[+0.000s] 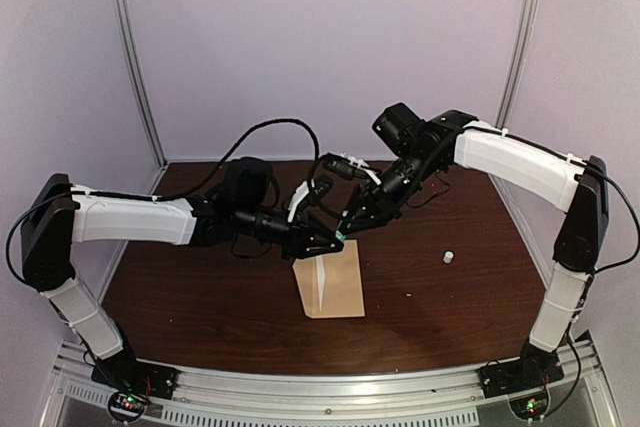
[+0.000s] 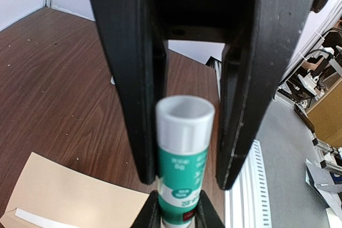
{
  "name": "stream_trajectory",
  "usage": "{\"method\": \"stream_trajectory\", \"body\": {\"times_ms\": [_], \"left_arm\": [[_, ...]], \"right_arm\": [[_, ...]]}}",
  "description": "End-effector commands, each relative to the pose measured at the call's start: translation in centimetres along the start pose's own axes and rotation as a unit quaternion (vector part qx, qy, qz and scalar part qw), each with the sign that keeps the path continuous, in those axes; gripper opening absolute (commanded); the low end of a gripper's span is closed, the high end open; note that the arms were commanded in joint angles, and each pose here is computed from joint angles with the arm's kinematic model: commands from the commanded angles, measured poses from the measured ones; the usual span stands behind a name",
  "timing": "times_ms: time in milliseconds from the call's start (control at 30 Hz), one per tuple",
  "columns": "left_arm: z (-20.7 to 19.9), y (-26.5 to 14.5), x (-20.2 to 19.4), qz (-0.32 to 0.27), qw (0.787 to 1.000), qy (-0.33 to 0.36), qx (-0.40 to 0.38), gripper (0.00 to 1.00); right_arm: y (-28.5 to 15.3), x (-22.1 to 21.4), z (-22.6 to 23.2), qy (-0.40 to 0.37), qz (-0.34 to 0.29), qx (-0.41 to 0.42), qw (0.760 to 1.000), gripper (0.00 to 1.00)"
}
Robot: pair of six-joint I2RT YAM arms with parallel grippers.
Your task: Place the letter into the envelope and seal it
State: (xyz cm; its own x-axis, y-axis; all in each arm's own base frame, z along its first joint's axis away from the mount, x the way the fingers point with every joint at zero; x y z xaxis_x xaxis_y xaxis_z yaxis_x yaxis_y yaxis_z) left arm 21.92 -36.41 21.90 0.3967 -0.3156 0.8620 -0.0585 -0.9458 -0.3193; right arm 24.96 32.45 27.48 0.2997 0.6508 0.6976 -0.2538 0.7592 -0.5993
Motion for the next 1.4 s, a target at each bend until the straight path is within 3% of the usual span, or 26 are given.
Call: {"method": "stream_trajectory", "body": {"times_ms": [0,200,567,633,800,1033,1233,1367], "left_arm": [[-0.2,0.0,1.8,-0.028,0.999,0.021,-0.009,0.13],[-0.3,-0.1,1.9,-0.029,0.999,0.022,-0.009,0.12],[-0.2,-0.1,1.7,-0.03,0.999,0.021,-0.007,0.13],[-0.1,0.0,1.6,-0.028,0.999,0.02,-0.003,0.16],[0.7,0.0,1.1,-0.014,0.999,0.021,0.027,0.3],[2.0,-0.2,0.8,-0.006,0.996,0.025,0.08,0.36],[6.1,-1.0,1.8,0.006,0.986,-0.026,0.165,0.35],[8.0,-0.6,2.5,0.028,0.978,-0.064,0.198,0.25]], "right_arm": [[0.1,0.1,0.4,-0.002,-0.006,0.005,1.0,0.29],[0.2,-0.1,0.3,0.0,-0.004,0.004,1.0,0.27],[0.2,0.0,0.4,-0.004,-0.006,0.002,1.0,0.04],[0.0,0.1,0.3,-0.006,-0.007,0.0,1.0,0.02],[-2.0,0.7,-0.8,-0.005,-0.024,-0.023,0.999,0.0],[-5.6,0.2,-2.6,-0.011,-0.046,-0.09,0.995,0.0],[-6.6,-0.9,-2.7,-0.03,-0.052,-0.156,0.986,0.0],[-6.9,-1.4,-2.5,-0.043,-0.058,-0.191,0.979,0.0]]}}
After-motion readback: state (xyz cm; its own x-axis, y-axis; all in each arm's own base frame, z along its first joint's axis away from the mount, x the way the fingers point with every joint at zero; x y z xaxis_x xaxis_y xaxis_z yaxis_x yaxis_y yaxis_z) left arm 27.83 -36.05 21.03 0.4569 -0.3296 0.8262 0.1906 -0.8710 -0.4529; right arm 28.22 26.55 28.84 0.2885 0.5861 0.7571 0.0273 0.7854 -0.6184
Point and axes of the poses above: each gripper's point midway between its finger pads, its own y axis out along the fingers, its own z axis along the line the jaws close on, x = y × z, the point moved 6 cm from there along -y, back along the fingers
